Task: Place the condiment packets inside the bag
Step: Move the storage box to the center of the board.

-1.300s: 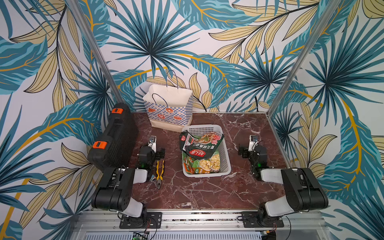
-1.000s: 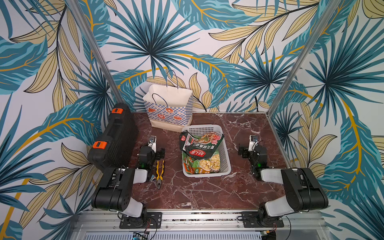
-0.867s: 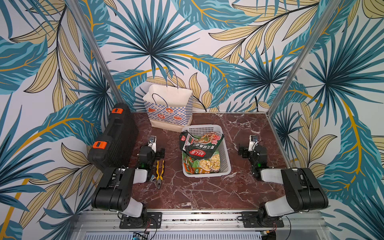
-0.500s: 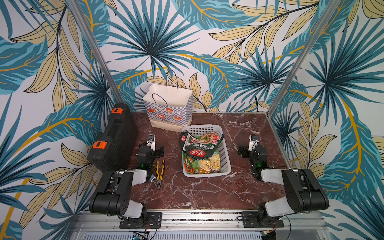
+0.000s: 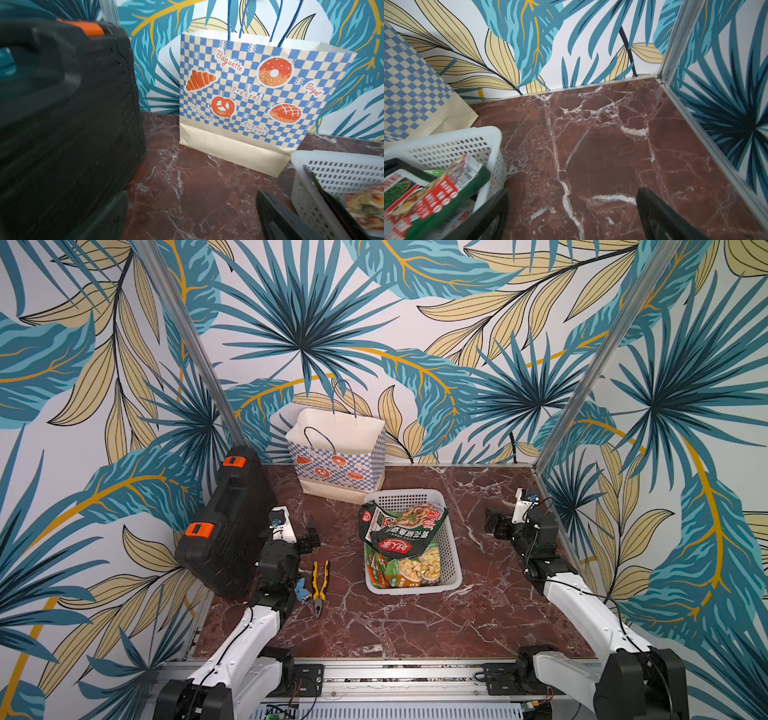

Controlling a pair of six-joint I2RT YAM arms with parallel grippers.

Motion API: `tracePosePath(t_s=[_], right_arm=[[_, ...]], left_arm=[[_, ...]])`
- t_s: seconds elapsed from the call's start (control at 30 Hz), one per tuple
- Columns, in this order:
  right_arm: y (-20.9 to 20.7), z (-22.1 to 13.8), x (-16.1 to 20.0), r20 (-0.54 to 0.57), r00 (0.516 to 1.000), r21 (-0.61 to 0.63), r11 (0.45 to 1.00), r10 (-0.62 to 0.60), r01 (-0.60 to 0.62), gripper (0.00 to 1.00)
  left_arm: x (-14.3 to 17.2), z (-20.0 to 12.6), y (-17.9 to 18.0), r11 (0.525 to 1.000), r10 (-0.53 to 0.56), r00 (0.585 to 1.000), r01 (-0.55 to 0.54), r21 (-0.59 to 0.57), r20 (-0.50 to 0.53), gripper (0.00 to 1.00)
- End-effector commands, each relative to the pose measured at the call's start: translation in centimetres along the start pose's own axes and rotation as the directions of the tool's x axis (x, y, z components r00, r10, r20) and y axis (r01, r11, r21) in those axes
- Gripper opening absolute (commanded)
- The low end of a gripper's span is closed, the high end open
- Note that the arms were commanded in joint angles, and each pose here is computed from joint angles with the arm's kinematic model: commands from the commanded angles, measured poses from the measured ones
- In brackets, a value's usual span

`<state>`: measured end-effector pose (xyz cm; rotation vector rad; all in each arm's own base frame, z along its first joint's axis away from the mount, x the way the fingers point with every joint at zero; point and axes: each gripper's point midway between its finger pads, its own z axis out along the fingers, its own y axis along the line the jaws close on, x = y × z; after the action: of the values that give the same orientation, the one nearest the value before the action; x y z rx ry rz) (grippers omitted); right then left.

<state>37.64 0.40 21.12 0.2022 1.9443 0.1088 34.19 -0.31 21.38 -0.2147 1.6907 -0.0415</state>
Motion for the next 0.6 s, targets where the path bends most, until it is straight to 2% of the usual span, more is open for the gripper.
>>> tracePosePath(t_s=[0.0, 0.07, 0.17, 0.27, 0.33, 0.43, 0.53, 0.57], right_arm=[[0.9, -1.9, 2.8, -0.173, 0.979, -0.03, 0.993, 0.108, -0.115, 1.0], [1.2, -2.7, 3.2, -0.209, 0.968, -0.039, 0.988, 0.141, -0.152, 1.0], [1.4, -3.9, 5.5, -0.338, 0.917, -0.004, 0.974, 0.213, -0.228, 1.0], [2.8, -4.2, 7.6, -0.422, 0.876, -0.067, 0.956, 0.233, -0.286, 1.0], [4.8, -4.0, 8.4, -0.472, 0.854, -0.166, 0.929, 0.22, -0.332, 1.0], [6.4, -3.9, 9.0, -0.502, 0.836, -0.245, 0.89, 0.223, -0.385, 1.0], [6.5, -3.6, 9.8, -0.516, 0.828, -0.246, 0.887, 0.221, -0.39, 1.0], [6.5, -3.4, 10.1, -0.524, 0.824, -0.243, 0.89, 0.215, -0.386, 0.99]], left_arm=[[0.9, -0.9, -1.4, 0.985, -0.156, 0.978, 0.164, 0.05, -0.141, 1.0], [1.1, -1.7, -2.7, 0.969, -0.197, 0.962, 0.221, 0.113, -0.191, 1.0], [1.1, -3.0, -4.0, 0.944, -0.235, 0.939, 0.282, 0.173, -0.251, 1.0], [1.0, -4.4, -5.8, 0.911, -0.23, 0.921, 0.317, 0.262, -0.315, 1.0], [1.1, -5.0, -6.5, 0.888, -0.249, 0.907, 0.353, 0.293, -0.34, 1.0], [2.7, -5.1, -5.8, 0.844, -0.393, 0.838, 0.493, 0.213, -0.379, 1.0], [2.4, -5.6, -7.5, 0.771, -0.426, 0.812, 0.557, 0.309, -0.4, 1.0], [2.7, -5.7, -7.9, 0.762, -0.419, 0.803, 0.565, 0.316, -0.424, 1.0]])
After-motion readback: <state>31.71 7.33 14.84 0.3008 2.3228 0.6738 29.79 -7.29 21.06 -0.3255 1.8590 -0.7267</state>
